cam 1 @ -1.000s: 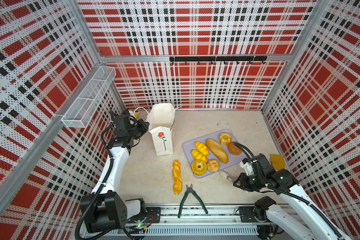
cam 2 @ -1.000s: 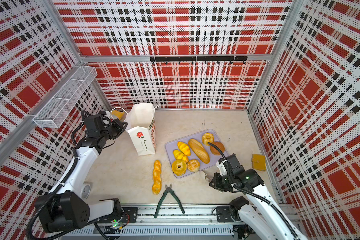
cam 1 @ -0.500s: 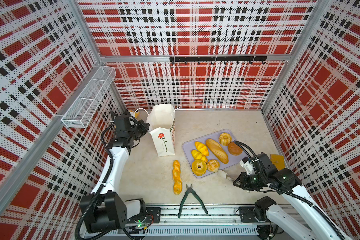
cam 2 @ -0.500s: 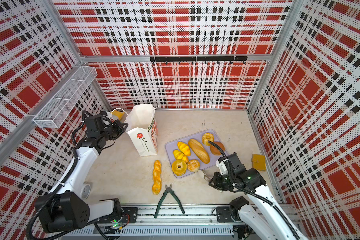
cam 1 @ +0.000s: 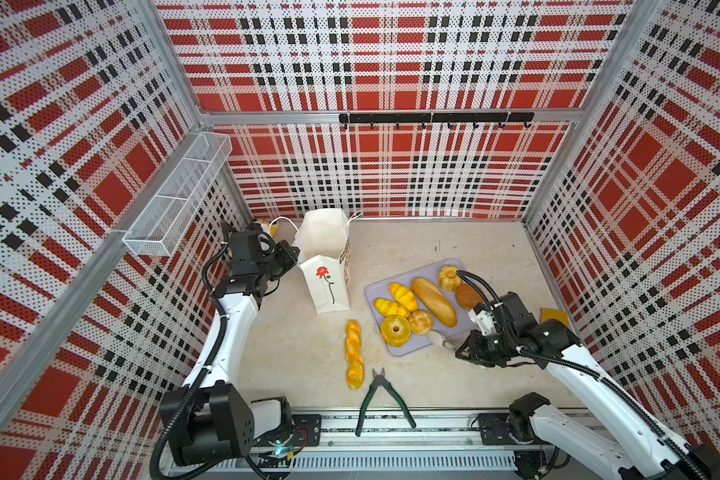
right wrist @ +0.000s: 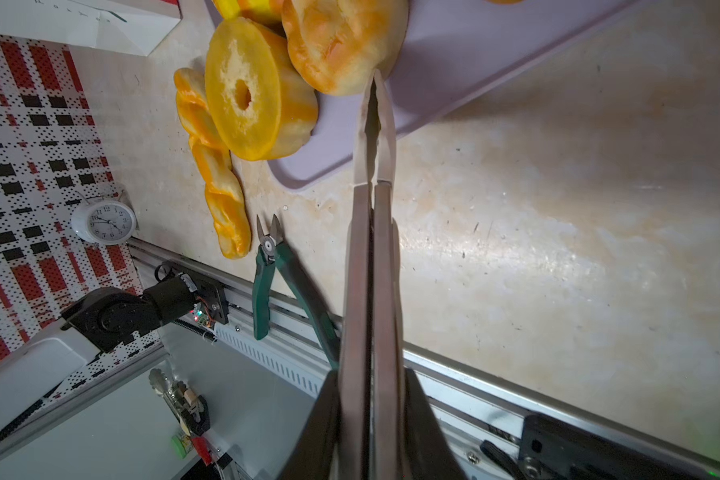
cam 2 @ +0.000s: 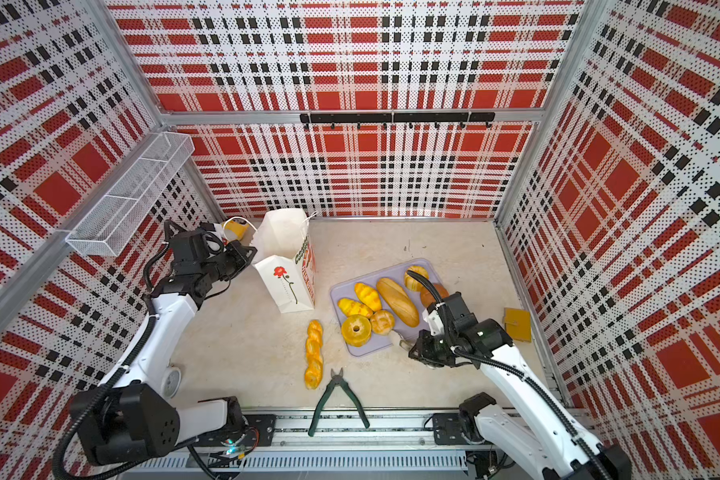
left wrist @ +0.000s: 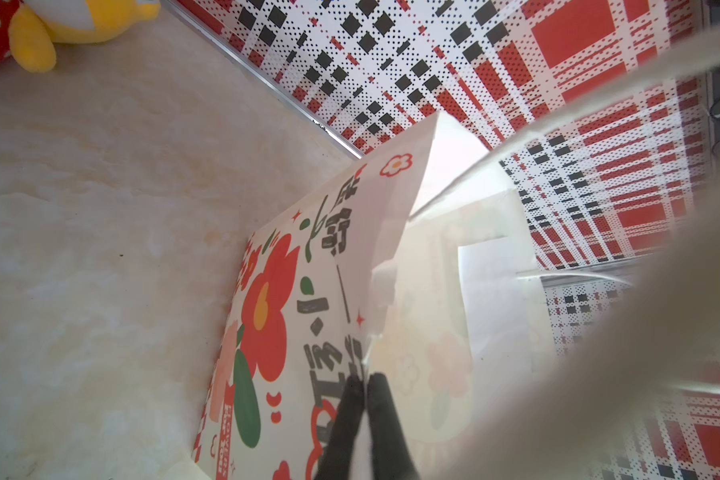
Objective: Take the fake bread out of the paper bag
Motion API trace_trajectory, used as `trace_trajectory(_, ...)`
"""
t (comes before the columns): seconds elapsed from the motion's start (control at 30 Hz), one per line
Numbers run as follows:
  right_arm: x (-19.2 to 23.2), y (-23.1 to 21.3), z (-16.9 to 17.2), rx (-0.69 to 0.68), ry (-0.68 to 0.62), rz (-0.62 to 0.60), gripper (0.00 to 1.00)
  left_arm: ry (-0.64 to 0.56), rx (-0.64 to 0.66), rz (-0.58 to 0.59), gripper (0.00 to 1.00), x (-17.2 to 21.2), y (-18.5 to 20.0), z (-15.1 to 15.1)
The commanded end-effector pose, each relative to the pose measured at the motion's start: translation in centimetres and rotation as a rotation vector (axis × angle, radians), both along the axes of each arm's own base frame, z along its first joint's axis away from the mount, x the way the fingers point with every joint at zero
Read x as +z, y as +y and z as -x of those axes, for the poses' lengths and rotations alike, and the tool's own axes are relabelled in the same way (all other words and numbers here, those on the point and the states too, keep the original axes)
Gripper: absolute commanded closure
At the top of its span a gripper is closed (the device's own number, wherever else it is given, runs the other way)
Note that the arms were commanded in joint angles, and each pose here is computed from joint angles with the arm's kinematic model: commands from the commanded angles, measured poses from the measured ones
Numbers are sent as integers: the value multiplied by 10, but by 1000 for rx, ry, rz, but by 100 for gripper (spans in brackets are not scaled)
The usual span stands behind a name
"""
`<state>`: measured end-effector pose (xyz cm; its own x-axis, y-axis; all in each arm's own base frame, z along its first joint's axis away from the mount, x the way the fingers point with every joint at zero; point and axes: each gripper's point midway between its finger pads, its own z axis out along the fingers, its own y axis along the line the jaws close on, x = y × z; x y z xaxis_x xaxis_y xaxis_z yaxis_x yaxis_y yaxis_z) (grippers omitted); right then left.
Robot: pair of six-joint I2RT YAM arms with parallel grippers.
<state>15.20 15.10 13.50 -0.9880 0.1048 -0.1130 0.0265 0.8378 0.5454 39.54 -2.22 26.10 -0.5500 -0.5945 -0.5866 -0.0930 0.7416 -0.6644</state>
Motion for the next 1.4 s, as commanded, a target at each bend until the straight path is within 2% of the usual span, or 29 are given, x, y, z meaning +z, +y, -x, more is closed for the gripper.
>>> trace_trajectory(0.0, 8, 9, -23, 15, -92, -20, 100, 17, -16, -16, 100, -2, 1, -1)
trace_trajectory(0.07, 6, 8, -24, 26, -84, 1, 100, 16, -17, -25, 98, -1, 2, -4)
trace_trajectory(0.3, 5, -3, -14, 25, -79, 47, 100, 12, -28, -85, 66, 6, 8, -15)
trace_trajectory(0.47, 6, -11, -2, 11, -77, 56, 100, 4, -35, -119, 27, 13, 10, -14)
trace_trajectory(0.5, 8, -12, -1, 9, -81, 58, 100, 0, -35, -125, 8, 15, 10, -13)
trace_trajectory(0.53, 9, -14, 1, 5, -83, 64, 100, -4, -39, -131, 0, 17, 9, -11)
trace_trajectory(0.7, 19, -23, 3, 3, -110, 101, 100, -26, -44, -144, 0, 31, 8, 0)
trace_trajectory(0.9, 34, -29, -12, 2, -182, 153, 100, -63, -56, -163, 0, 51, 4, 20)
trace_trajectory(1.17, 59, -31, -36, -5, -257, 175, 100, -99, -80, -243, 0, 74, 0, 73)
trace_trajectory(1.27, 65, -31, -39, 17, -279, 181, 100, -93, -107, -272, 0, 64, -8, 109)
trace_trajectory(1.37, 68, -33, -40, 18, -290, 191, 100, 11, -128, -250, 1, 19, -28, 146)
